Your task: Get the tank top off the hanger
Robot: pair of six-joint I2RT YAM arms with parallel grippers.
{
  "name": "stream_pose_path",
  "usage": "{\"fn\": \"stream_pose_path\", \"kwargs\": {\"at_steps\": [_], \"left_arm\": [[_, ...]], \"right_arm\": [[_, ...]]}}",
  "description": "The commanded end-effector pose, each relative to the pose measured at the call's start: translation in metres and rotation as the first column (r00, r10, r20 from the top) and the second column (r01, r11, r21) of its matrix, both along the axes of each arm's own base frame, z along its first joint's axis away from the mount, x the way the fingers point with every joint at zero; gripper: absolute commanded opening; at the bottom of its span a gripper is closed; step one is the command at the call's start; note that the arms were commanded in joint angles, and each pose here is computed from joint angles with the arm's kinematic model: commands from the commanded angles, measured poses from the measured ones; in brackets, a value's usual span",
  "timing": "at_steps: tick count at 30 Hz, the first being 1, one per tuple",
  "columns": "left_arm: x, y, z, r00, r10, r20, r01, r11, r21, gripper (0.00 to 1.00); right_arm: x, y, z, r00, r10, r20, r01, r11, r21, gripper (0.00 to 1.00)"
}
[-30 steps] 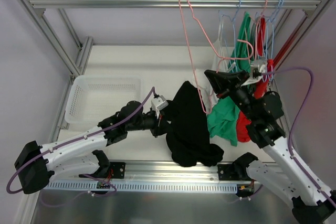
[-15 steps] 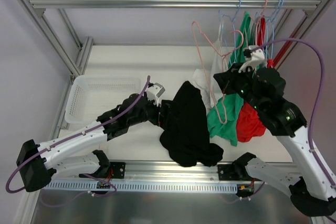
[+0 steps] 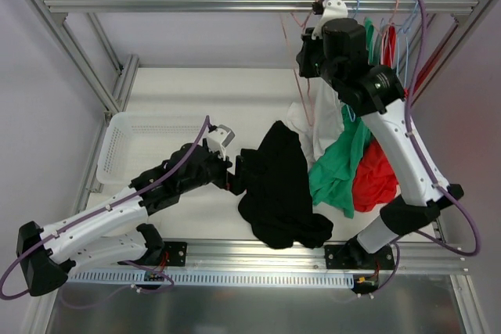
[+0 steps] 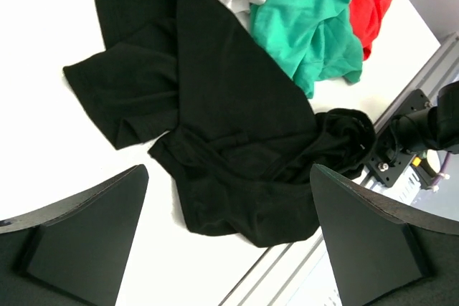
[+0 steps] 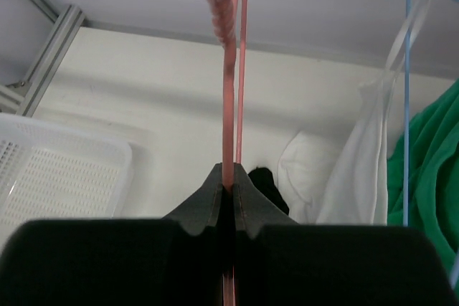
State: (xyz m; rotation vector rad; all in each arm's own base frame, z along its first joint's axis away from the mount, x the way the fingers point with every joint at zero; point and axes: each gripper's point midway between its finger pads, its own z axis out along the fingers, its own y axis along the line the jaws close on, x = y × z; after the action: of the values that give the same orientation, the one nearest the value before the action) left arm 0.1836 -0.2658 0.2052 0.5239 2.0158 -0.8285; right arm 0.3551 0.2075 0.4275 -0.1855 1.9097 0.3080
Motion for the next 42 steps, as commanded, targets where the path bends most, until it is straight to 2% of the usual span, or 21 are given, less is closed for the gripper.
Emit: {"fn": "stream_pose_path", "kwargs": {"at_steps": [1, 3, 11, 15, 19, 20, 22, 23, 25, 26, 27, 28, 30, 31, 33, 35, 40, 42], "left_arm": [[0.0, 0.011, -0.002, 0.999, 0.033, 0.019, -0.033, 0.999, 0.019, 0.99], [0.0, 0.013, -0.005, 0.999, 0.037, 0.019, -0.038, 0.999, 0.029, 0.99], [0.001, 0.011, -0.018, 0.999, 0.044, -0.017, -0.043, 0.998, 0.055, 0.99], [0.0, 0.008, -0.021, 0.999, 0.034, -0.031, -0.032, 0.998, 0.062, 0.99], [0.002, 0.004, -0.026, 0.999, 0.028, -0.042, -0.025, 0.997, 0.077, 0.99], [0.002, 0.003, -0.026, 0.999, 0.025, -0.044, -0.021, 0.996, 0.081, 0.99], [0.003, -0.002, -0.032, 0.998, 0.016, -0.056, -0.01, 0.995, 0.101, 0.99], [0.006, -0.006, -0.028, 0.999, 0.013, -0.051, -0.008, 0.995, 0.099, 0.99], [0.01, -0.015, -0.034, 0.998, 0.007, -0.059, 0.001, 0.991, 0.134, 0.99], [0.011, -0.019, -0.037, 0.998, 0.005, -0.063, 0.004, 0.989, 0.151, 0.99], [0.011, -0.024, -0.042, 0.998, -0.002, -0.07, 0.014, 0.985, 0.17, 0.99], [0.013, -0.029, -0.058, 0.996, -0.002, -0.093, 0.022, 0.976, 0.216, 0.99], [0.018, -0.04, -0.064, 0.995, -0.012, -0.101, 0.037, 0.969, 0.244, 0.99], [0.018, -0.047, -0.085, 0.991, -0.019, -0.135, 0.059, 0.953, 0.296, 0.99], [0.025, -0.061, -0.091, 0.989, -0.034, -0.14, 0.078, 0.944, 0.32, 0.99], [0.028, -0.077, -0.114, 0.981, -0.052, -0.188, 0.118, 0.926, 0.358, 0.99], [0.027, -0.11, -0.166, 0.958, -0.074, -0.276, 0.191, 0.884, 0.427, 0.99], [0.024, -0.115, -0.18, 0.965, -0.063, -0.254, 0.183, 0.858, 0.48, 0.99]], "right_arm": [[0.02, 0.009, 0.011, 0.999, -0.022, 0.037, 0.024, 0.998, -0.051, 0.0], [0.028, 0.017, 0.018, 0.999, -0.013, 0.053, 0.015, 0.999, -0.037, 0.0], [0.075, 0.044, -0.026, 0.998, -0.061, 0.002, 0.061, 0.995, -0.079, 0.0], [0.077, 0.047, -0.039, 0.998, -0.065, -0.025, 0.063, 0.995, -0.083, 0.0], [0.065, 0.052, -0.056, 0.997, -0.012, -0.075, 0.006, 0.997, -0.074, 0.01], [0.055, 0.049, -0.045, 0.998, 0.0, -0.059, -0.003, 0.999, -0.051, 0.2], [0.045, 0.048, -0.04, 0.998, 0.028, -0.052, -0.029, 0.999, -0.015, 0.34], [0.039, 0.045, -0.049, 0.997, 0.03, -0.072, -0.031, 0.999, -0.025, 0.54], [0.018, 0.032, -0.031, 0.998, 0.04, -0.042, -0.04, 0.999, 0.0, 0.76], [0.01, 0.026, -0.029, 0.998, 0.042, -0.038, -0.042, 0.999, 0.002, 0.94], [0.002, 0.019, -0.042, 0.997, 0.038, -0.062, -0.039, 0.999, -0.016, 0.99], [-0.014, 0.006, -0.025, 0.999, 0.038, -0.024, -0.038, 0.999, 0.004, 0.99], [-0.031, -0.007, -0.04, 0.998, 0.04, -0.042, -0.041, 0.999, -0.018, 1.0], [-0.05, -0.022, -0.024, 0.999, 0.045, 0.0, -0.045, 0.999, 0.009, 1.0], [-0.068, -0.035, -0.04, 0.998, 0.054, -0.012, -0.054, 0.998, -0.014, 0.99], [-0.1, -0.057, -0.029, 0.997, 0.067, 0.041, -0.067, 0.998, 0.015, 0.99], [-0.155, -0.078, -0.043, 0.985, 0.153, 0.078, -0.159, 0.985, 0.063, 0.99], [-0.173, -0.086, -0.041, 0.979, 0.18, 0.097, -0.188, 0.979, 0.074, 0.99]]}}
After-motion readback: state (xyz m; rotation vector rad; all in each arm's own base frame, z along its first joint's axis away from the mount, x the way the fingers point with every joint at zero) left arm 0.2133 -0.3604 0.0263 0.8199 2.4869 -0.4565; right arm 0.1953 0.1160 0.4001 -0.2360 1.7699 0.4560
